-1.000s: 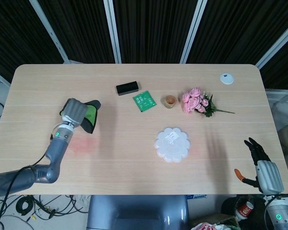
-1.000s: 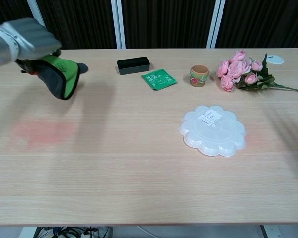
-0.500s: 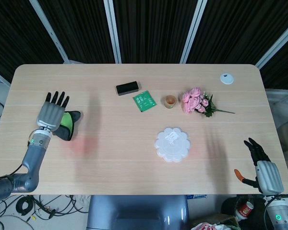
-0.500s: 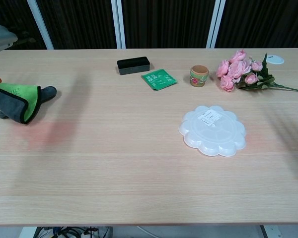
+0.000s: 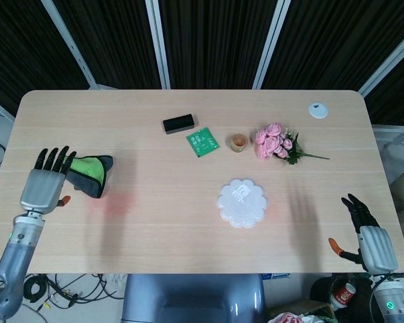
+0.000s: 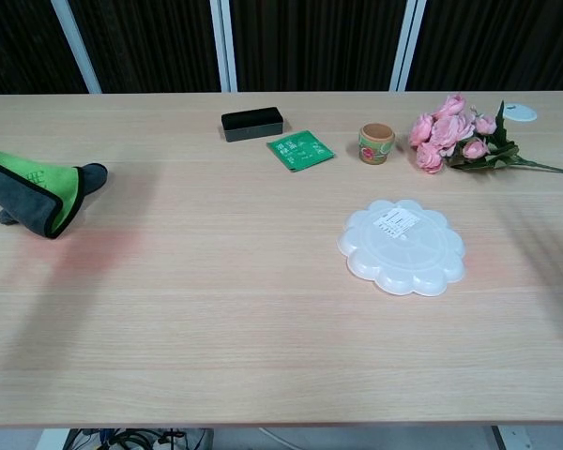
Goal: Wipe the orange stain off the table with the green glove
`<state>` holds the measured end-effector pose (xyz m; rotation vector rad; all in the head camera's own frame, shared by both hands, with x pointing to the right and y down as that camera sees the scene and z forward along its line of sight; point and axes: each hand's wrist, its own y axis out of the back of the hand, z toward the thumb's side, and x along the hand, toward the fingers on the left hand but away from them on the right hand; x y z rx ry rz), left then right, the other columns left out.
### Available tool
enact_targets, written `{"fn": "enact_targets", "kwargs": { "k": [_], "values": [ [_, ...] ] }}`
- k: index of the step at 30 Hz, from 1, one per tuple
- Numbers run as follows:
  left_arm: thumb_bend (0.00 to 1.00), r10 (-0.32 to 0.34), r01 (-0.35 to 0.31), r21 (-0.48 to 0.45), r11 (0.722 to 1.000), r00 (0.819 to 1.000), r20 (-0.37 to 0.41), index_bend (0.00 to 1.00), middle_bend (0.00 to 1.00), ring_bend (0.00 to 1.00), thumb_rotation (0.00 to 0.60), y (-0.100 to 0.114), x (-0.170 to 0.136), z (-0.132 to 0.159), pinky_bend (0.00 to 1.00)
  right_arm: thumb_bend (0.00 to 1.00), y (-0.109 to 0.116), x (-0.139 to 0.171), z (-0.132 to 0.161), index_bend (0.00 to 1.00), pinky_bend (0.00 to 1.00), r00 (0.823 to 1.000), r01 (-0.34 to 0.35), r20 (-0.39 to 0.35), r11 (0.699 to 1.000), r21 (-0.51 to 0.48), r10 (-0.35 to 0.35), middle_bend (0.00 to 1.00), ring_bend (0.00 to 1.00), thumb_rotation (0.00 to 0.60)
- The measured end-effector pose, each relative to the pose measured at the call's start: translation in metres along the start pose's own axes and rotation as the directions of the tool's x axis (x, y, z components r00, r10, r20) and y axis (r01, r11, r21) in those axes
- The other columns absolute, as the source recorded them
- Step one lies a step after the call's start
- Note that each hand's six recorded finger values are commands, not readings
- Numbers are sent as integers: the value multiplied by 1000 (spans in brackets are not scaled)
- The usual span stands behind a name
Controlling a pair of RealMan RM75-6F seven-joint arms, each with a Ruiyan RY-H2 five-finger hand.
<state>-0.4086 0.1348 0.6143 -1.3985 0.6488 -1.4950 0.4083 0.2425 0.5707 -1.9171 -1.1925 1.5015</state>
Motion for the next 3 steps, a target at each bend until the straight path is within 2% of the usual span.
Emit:
{"fn": "enact_targets", "kwargs": {
  "k": [3],
  "values": [
    [0, 33, -34, -48, 998, 999, -13, 0, 0, 0, 600, 0, -33, -13, 11, 216, 0, 1, 1, 0, 178, 1000, 2, -3, 1000, 8, -2, 0, 0, 600]
  ]
}}
